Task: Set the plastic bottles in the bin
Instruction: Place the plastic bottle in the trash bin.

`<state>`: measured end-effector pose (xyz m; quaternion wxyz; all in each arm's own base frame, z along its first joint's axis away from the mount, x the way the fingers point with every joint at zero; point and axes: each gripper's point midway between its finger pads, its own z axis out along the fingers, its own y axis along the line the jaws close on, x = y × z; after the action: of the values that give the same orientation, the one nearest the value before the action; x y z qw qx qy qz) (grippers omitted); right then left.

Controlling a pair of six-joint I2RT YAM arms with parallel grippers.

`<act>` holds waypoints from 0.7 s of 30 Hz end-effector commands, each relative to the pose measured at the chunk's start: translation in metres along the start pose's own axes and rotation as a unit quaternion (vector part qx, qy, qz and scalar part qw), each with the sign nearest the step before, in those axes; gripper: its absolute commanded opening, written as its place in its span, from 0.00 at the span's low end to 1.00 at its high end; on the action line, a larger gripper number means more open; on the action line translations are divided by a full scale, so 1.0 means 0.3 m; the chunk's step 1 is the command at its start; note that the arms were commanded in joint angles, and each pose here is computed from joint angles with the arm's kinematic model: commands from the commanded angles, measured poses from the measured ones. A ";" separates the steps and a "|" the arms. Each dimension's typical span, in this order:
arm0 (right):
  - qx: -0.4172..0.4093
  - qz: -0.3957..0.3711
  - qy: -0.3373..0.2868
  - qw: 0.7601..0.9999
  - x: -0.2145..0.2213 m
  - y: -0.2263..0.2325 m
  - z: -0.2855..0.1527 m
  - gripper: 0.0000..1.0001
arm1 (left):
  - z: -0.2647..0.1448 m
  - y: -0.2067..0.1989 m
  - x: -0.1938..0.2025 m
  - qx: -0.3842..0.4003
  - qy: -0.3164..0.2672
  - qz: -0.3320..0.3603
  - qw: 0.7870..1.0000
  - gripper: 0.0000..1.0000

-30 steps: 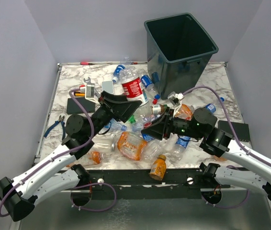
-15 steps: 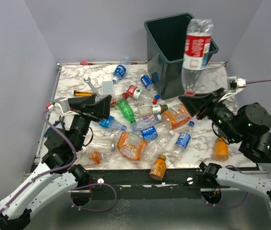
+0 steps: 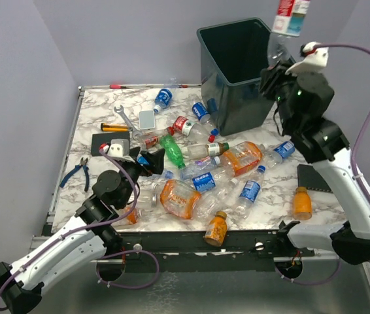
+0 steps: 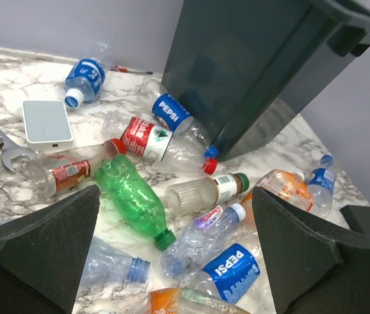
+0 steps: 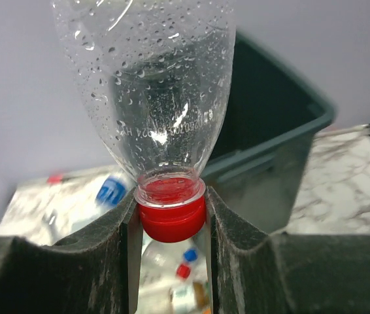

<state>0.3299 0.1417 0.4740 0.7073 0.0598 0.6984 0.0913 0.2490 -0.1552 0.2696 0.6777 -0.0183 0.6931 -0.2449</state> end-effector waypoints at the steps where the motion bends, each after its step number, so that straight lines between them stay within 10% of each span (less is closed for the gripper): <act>1: 0.016 0.056 -0.033 0.998 -0.131 -0.118 0.109 0.01 | -0.032 -0.045 -0.073 0.042 -0.034 -0.016 0.998 0.99; 10: 0.025 0.054 -0.033 0.998 -0.004 -0.183 0.436 0.01 | -0.049 -0.006 -0.113 0.025 -0.028 0.100 0.994 0.99; 21: 0.000 0.035 0.037 0.999 0.198 -0.116 0.693 0.03 | -0.061 -0.033 -0.071 0.058 -0.021 0.079 0.995 0.99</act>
<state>0.5367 0.1183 0.4044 0.6794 0.0990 0.7213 0.0913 0.2343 -0.1466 0.2947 0.7132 0.0530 0.6623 -0.2235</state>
